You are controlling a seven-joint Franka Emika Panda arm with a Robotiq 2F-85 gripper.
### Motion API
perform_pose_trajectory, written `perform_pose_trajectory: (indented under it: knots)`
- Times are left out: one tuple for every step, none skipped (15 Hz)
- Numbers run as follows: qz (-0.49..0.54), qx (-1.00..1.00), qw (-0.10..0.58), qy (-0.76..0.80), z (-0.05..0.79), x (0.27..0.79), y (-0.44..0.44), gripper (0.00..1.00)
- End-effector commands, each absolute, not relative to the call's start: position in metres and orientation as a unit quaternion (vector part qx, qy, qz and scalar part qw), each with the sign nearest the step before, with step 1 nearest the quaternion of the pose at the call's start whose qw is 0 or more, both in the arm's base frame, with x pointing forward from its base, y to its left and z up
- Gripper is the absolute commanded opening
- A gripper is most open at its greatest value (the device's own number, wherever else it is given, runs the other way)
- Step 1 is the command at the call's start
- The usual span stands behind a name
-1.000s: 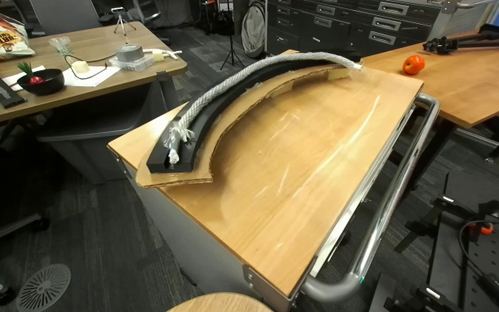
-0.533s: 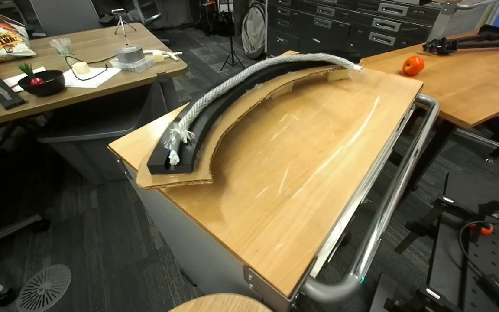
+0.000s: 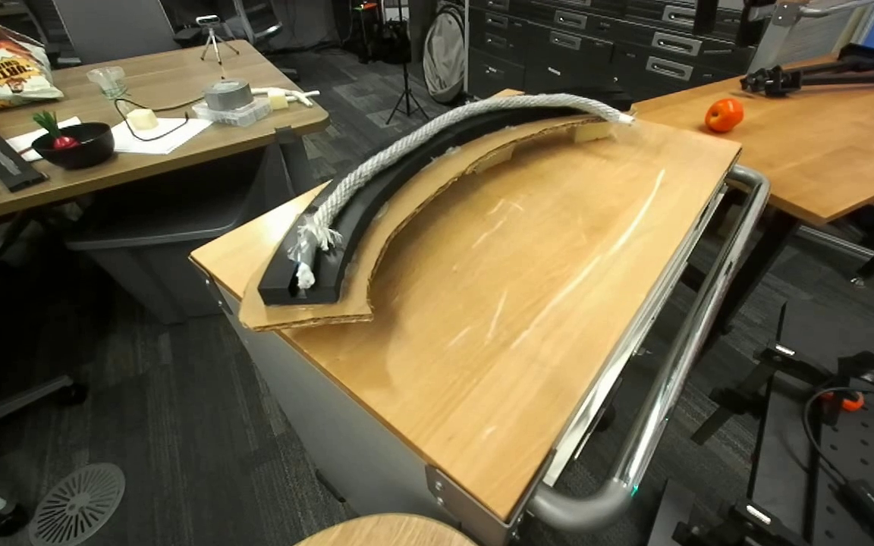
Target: Align the rope with the black object
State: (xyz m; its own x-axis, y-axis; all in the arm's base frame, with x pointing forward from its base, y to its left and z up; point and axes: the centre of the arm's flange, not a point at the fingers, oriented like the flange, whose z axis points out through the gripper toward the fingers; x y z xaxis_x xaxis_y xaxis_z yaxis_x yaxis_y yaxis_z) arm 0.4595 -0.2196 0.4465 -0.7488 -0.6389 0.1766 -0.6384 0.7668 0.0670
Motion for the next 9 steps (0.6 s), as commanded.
perform_pose_trajectory:
  knots:
    - [0.073,0.310,0.089,-0.944,0.454,0.476,-0.195,1.00]
    - [0.097,0.303,0.088,-0.944,0.456,0.490,-0.189,1.00]
    - [0.117,0.300,0.084,-0.943,0.460,0.504,-0.183,1.00]
    - [0.124,0.297,0.080,-0.943,0.463,0.519,-0.178,1.00]
    - [0.122,0.299,0.078,-0.943,0.465,0.529,-0.174,1.00]
    - [0.109,0.320,0.093,-0.937,0.462,0.535,-0.175,1.00]
    - [0.104,0.317,0.080,-0.939,0.457,0.510,-0.171,1.00]
    - [0.104,0.321,0.082,-0.938,0.455,0.517,-0.168,1.00]
    - [0.104,0.322,0.085,-0.937,0.453,0.522,-0.168,1.00]
